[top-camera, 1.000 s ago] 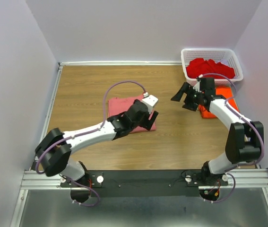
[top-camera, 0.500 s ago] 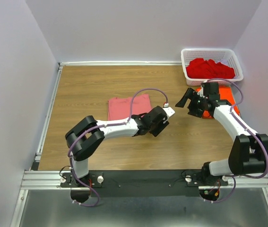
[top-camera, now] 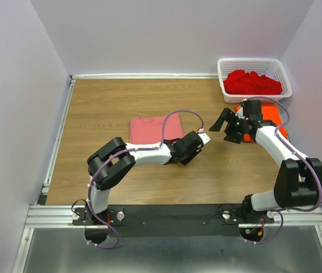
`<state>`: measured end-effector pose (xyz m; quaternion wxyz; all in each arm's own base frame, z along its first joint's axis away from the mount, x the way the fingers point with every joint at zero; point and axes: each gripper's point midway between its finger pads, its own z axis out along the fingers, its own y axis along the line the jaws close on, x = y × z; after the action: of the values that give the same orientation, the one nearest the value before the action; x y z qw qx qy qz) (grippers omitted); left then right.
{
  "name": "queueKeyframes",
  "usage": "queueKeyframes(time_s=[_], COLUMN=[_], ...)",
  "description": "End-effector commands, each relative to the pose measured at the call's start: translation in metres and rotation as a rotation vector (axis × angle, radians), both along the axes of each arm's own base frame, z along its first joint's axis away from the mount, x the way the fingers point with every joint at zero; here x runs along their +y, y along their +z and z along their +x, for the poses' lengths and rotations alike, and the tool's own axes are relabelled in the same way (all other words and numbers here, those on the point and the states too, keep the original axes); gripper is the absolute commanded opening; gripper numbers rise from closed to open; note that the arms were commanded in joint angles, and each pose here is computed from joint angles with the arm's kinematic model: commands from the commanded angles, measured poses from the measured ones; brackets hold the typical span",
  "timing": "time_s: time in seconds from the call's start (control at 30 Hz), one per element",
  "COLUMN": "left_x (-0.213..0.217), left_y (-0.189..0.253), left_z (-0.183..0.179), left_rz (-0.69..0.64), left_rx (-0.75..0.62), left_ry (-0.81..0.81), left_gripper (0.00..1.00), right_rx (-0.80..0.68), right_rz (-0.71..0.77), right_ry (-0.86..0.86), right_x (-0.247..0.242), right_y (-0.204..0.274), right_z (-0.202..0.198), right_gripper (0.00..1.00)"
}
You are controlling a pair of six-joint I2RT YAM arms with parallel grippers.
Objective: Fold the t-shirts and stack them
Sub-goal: Neatly place the folded tshirt to the corner
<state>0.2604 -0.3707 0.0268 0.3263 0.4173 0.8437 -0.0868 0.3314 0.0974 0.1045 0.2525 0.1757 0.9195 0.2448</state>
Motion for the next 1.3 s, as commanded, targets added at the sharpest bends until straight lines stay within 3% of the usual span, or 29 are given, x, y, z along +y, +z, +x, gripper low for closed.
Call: queueKeyframes(time_s=[0.0, 0.07, 0.13, 0.2, 0.27, 0.57, 0.93, 1.27], left_x=[0.005, 0.005, 0.006, 0.007, 0.003, 0.003, 0.005, 0.004], left_y=[-0.008, -0.009, -0.006, -0.001, 0.015, 0.060, 0.068, 0.074], left_z=[0.006, 0.006, 0.007, 0.006, 0.007, -0.003, -0.008, -0.006], left_rz=[0.044, 0.040, 0.034, 0.014, -0.035, -0.198, -0.236, -0.252], left_rx=[-0.034, -0.036, -0.044, -0.052, -0.072, -0.097, -0.086, -0.090], left_ry=[0.033, 0.035, 0.038, 0.042, 0.042, 0.046, 0.057, 0.076], left_gripper=[0.45, 0.41, 0.29, 0.07, 0.00, 0.00, 0.00, 0.00], right_rx=[0.044, 0.044, 0.046, 0.031, 0.022, 0.022, 0.107, 0.198], right_rz=[0.032, 0.047, 0.086, 0.158, 0.209, 0.422, 0.570, 0.561], right_ry=[0.037, 0.056, 0.079, 0.097, 0.091, 0.041, 0.072, 0.253], right_x=[0.006, 0.009, 0.016, 0.027, 0.034, 0.059, 0.112, 0.177], right_y=[-0.008, -0.008, -0.010, -0.007, -0.008, -0.019, -0.056, -0.090], right_z=[-0.009, -0.010, -0.011, -0.009, -0.006, 0.013, 0.017, -0.002], right_gripper=[1.00, 0.99, 0.99, 0.99, 0.99, 0.99, 0.99, 0.84])
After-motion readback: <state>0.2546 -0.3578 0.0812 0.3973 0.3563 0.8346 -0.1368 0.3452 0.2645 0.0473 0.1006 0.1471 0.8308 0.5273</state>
